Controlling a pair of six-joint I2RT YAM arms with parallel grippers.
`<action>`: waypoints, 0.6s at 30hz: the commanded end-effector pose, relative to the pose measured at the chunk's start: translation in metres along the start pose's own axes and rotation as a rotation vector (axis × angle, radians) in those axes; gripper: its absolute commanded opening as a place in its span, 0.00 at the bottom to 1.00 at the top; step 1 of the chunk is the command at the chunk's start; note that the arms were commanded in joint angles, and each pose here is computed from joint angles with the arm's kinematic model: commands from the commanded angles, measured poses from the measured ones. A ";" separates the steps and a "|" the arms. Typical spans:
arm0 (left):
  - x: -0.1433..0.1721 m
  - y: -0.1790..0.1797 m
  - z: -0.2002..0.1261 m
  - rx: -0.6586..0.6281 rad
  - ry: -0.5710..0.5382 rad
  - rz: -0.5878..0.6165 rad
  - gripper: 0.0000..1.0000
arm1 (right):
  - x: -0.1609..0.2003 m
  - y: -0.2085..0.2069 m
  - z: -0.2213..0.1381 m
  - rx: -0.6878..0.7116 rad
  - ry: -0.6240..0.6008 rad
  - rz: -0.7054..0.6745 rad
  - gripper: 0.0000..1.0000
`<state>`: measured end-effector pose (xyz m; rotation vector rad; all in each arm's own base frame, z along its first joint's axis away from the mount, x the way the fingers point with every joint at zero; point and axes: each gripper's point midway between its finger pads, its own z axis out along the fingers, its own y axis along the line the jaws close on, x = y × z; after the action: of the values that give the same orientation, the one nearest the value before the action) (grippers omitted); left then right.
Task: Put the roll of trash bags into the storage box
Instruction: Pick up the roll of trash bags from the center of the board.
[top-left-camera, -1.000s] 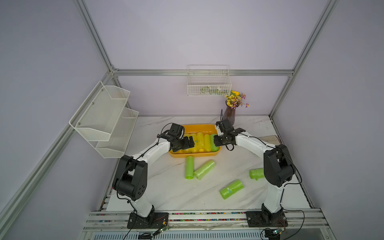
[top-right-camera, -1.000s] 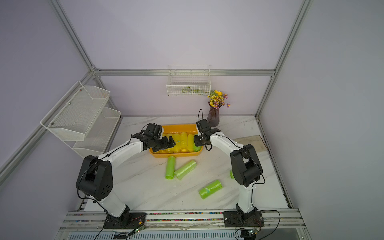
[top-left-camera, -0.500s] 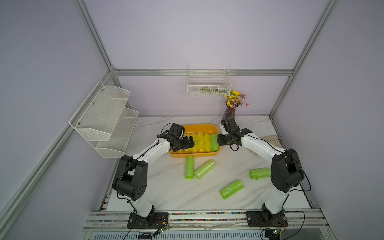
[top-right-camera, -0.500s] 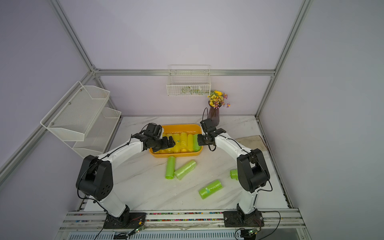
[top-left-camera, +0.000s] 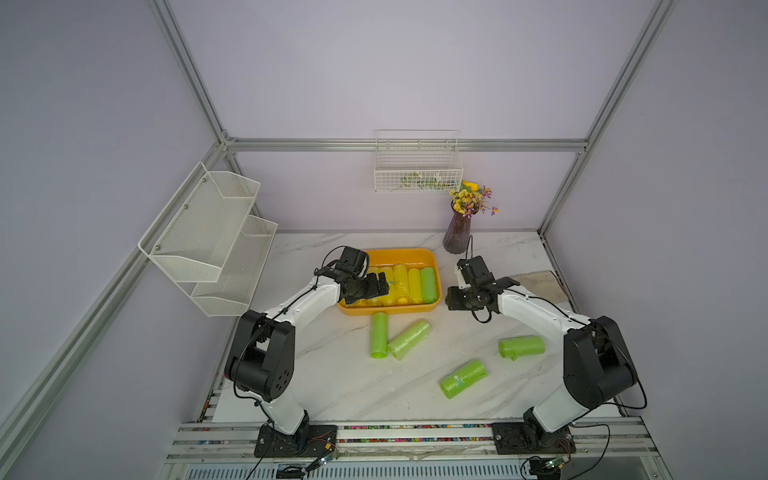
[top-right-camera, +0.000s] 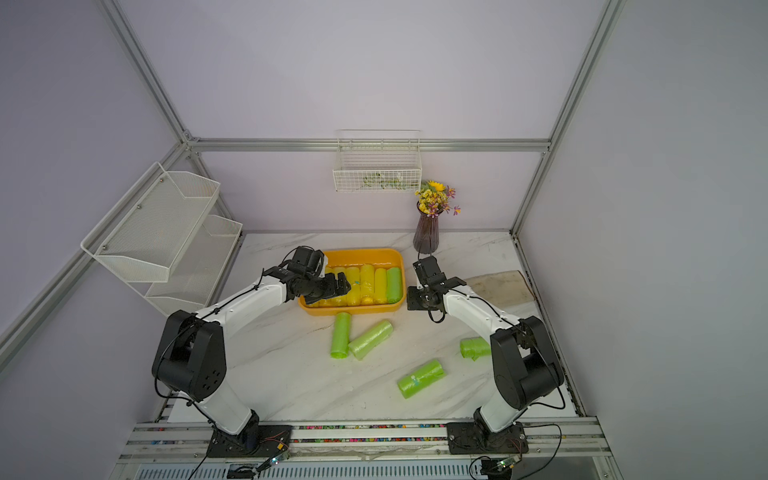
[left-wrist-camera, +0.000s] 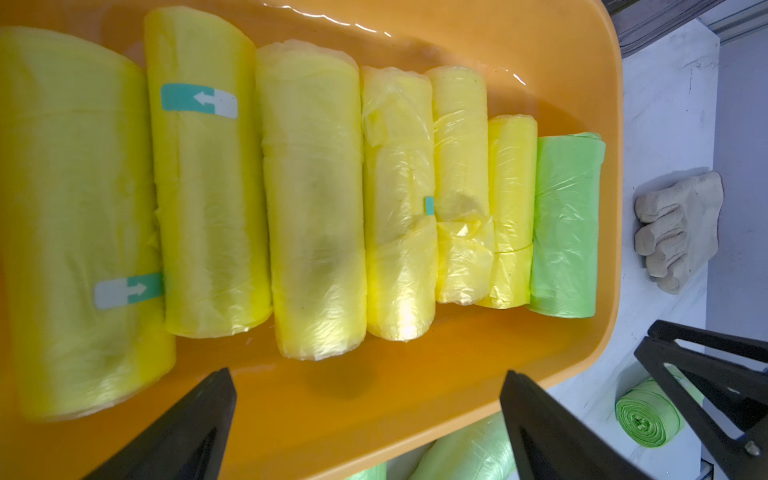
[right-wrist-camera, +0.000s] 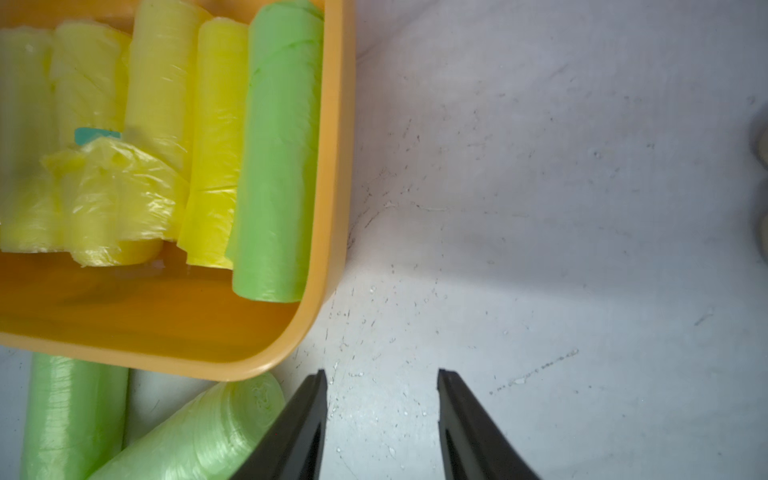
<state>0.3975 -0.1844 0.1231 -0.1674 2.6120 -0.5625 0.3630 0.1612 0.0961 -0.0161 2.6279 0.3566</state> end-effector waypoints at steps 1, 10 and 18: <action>-0.009 -0.007 0.000 0.021 -0.025 0.013 1.00 | 0.002 0.002 -0.006 -0.033 -0.029 0.047 0.52; -0.004 -0.006 0.007 0.027 -0.002 0.013 1.00 | 0.021 -0.036 -0.029 0.072 -0.070 0.285 0.71; -0.009 -0.009 0.011 0.033 -0.002 0.037 1.00 | 0.043 -0.073 -0.057 0.160 -0.134 0.545 0.80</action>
<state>0.3968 -0.1860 0.1015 -0.1623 2.6651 -0.5501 0.3145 0.0994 0.1033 0.5618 2.5351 0.3501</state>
